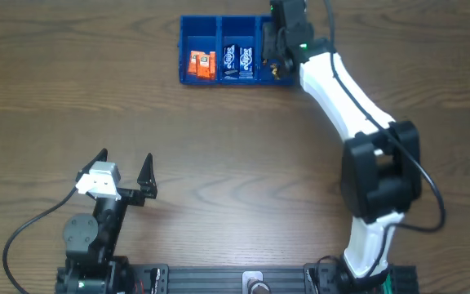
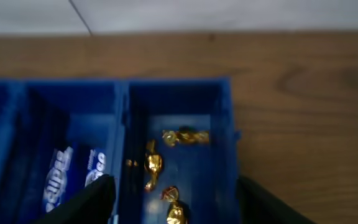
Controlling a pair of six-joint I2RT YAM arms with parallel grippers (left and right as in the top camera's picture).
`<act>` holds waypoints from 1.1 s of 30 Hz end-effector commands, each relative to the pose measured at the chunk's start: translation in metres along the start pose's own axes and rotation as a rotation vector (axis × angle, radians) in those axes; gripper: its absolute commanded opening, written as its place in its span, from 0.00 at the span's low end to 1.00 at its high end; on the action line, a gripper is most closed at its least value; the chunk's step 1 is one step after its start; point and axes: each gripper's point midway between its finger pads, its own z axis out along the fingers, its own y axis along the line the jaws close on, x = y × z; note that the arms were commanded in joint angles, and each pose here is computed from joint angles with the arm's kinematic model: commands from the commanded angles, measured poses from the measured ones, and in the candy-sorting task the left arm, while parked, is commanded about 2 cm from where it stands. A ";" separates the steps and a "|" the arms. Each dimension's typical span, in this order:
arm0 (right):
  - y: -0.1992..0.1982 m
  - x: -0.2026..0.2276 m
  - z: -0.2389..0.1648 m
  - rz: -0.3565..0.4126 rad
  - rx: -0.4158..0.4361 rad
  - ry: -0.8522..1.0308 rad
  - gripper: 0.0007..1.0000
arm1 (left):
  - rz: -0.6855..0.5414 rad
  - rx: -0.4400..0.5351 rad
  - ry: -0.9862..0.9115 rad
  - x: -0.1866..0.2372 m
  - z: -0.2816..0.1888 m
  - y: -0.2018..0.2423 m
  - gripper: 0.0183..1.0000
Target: Sort Candies Into Trays
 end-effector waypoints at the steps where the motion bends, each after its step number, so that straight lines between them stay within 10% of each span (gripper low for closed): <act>1: -0.035 -0.064 -0.099 0.014 0.045 -0.224 0.71 | 0.004 0.007 0.046 0.016 0.001 0.000 1.00; 8: -0.117 -0.024 -0.202 0.071 0.153 -0.351 1.00 | 0.003 0.007 0.046 0.016 0.001 0.000 1.00; 18: -0.161 0.102 -0.265 0.125 0.107 -0.506 1.00 | 0.004 0.007 0.046 0.016 0.001 0.000 1.00; 33: -0.138 0.160 -0.263 0.037 0.006 -0.721 1.00 | 0.003 0.007 0.046 0.016 0.001 0.000 1.00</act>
